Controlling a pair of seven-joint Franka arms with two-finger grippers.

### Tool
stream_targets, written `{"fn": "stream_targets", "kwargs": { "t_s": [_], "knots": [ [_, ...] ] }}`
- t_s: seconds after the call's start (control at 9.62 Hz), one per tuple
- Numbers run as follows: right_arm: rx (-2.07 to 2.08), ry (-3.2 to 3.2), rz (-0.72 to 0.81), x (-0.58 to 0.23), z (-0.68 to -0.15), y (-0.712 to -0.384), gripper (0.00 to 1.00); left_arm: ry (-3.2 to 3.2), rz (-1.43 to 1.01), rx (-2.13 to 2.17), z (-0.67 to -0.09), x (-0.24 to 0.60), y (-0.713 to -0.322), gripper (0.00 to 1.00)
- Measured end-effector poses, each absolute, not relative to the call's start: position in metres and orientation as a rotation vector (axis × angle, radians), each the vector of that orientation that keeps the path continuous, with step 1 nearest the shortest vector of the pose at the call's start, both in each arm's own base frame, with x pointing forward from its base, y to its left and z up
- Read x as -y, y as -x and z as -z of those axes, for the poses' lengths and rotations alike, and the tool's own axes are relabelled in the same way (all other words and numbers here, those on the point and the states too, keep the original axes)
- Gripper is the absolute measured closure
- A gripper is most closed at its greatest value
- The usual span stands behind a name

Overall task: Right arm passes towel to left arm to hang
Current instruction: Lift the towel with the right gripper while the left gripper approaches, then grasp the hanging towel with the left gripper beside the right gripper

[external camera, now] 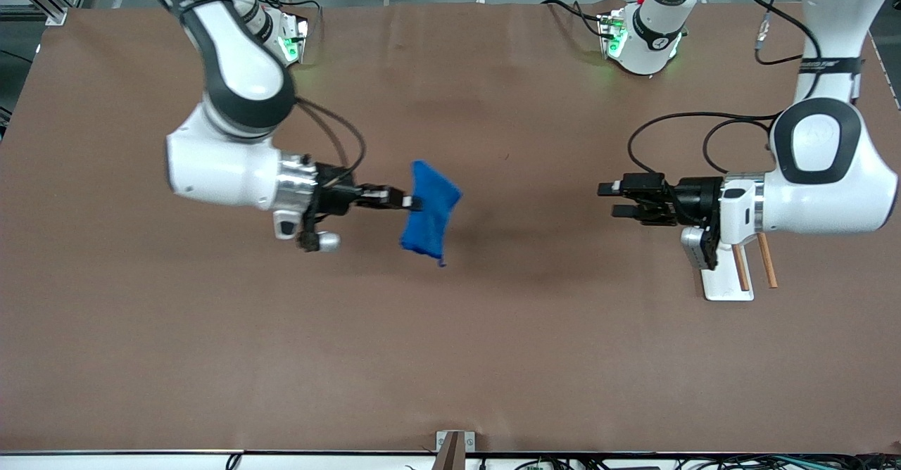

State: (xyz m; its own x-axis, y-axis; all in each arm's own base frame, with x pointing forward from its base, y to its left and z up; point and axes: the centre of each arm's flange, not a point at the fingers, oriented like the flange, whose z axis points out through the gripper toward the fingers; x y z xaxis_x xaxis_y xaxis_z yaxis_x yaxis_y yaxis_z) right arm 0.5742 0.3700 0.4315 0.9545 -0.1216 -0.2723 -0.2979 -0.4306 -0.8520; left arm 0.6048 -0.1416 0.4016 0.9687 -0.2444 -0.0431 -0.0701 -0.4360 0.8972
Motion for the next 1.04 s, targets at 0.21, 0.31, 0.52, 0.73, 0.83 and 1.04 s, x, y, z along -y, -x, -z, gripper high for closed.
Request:
{"fn": "stream_targets", "kwargs": {
  "t_s": [0.21,0.31,0.52,0.73,0.83,1.04],
  "knots": [
    [-0.277,1.814,-0.23,-0.421,-0.415,-0.546,0.96,-1.857,0.263,0.165,-0.384,0.159,-0.599,0.26],
    [-0.271,1.716,-0.216,-0.434,-0.408,-0.539,0.96,-1.789,0.295,0.144,-0.377,0.163,-0.598,0.27],
    [-0.255,1.541,-0.193,-0.457,-0.398,-0.526,0.96,-1.641,0.376,0.098,-0.354,0.166,-0.595,0.27],
    [-0.209,1.384,-0.174,-0.474,-0.406,-0.515,0.96,-1.518,0.412,0.084,-0.322,0.168,-0.593,0.29],
    [-0.206,1.337,-0.156,-0.481,-0.41,-0.511,0.96,-1.451,0.419,0.089,-0.304,0.171,-0.59,0.3],
    [-0.204,1.302,-0.138,-0.491,-0.414,-0.503,0.96,-1.322,0.436,0.081,-0.271,0.176,-0.583,0.32]
  ]
}}
